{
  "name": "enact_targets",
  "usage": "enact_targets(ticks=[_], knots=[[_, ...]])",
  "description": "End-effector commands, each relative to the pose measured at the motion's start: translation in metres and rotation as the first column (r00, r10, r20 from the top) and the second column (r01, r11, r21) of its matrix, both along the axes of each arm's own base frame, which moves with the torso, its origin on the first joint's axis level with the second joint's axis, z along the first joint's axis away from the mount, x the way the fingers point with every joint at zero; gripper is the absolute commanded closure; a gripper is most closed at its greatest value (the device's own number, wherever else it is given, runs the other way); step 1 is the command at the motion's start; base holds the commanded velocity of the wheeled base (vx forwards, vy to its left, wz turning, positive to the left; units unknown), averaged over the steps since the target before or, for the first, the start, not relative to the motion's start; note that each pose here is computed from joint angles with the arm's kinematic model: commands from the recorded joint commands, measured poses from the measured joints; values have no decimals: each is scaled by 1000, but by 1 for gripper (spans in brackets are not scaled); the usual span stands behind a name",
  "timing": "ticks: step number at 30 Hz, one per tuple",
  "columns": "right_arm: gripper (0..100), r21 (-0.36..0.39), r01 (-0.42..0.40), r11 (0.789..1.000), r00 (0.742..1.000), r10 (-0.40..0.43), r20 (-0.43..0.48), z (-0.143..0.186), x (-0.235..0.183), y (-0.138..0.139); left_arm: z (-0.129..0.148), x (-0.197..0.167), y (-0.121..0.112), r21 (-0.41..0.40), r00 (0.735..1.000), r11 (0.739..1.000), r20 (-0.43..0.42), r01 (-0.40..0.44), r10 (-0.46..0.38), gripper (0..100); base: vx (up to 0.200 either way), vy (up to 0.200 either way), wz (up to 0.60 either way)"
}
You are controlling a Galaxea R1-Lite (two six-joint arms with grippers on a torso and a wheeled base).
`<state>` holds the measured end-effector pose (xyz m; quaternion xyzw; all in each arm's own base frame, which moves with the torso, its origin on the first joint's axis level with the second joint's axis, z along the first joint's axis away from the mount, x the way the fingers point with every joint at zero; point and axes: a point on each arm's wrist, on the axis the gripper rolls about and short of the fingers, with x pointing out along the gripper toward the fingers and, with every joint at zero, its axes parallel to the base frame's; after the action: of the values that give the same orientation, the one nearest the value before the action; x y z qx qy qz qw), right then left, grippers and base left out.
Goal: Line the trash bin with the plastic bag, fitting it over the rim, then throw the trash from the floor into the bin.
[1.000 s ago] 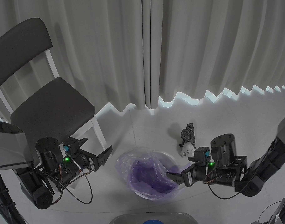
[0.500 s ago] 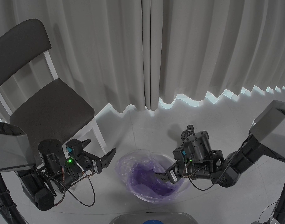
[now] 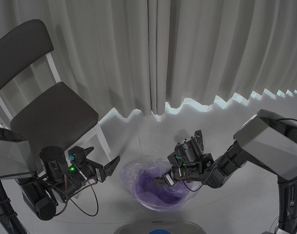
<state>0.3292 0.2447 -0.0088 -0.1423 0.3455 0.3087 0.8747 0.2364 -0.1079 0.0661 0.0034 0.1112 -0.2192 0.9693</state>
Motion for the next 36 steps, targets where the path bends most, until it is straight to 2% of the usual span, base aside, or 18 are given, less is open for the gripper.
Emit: enact_targets(ticks=[1, 11, 12, 26, 36], knots=[[0, -17, 2, 1000, 1000, -2, -23, -16, 4, 1, 1, -1, 0, -6, 1000, 1000, 12, 0, 0, 0, 0, 0, 0], [0, -38, 13, 999, 999, -15, -51, -27, 14, -3, 0, 0, 0, -6, 1000, 1000, 7, 0, 0, 0, 0, 0, 0], [100, -45, 9, 999, 998, -12, -59, -27, 16, -3, 0, 0, 1, -5, 1000, 1000, 6, 0, 0, 0, 0, 0, 0], [100, -40, 7, 999, 999, -9, -47, -22, 28, 2, -1, -2, 2, -3, 1000, 1000, -2, -2, 2, 0, 0, 0, 0], [100, -70, 19, 997, 1000, -18, 5, 21, 64, -9, 0, -1, 1, -6, 1000, 1000, 4, -2, 2, 0, 0, 0, 0]])
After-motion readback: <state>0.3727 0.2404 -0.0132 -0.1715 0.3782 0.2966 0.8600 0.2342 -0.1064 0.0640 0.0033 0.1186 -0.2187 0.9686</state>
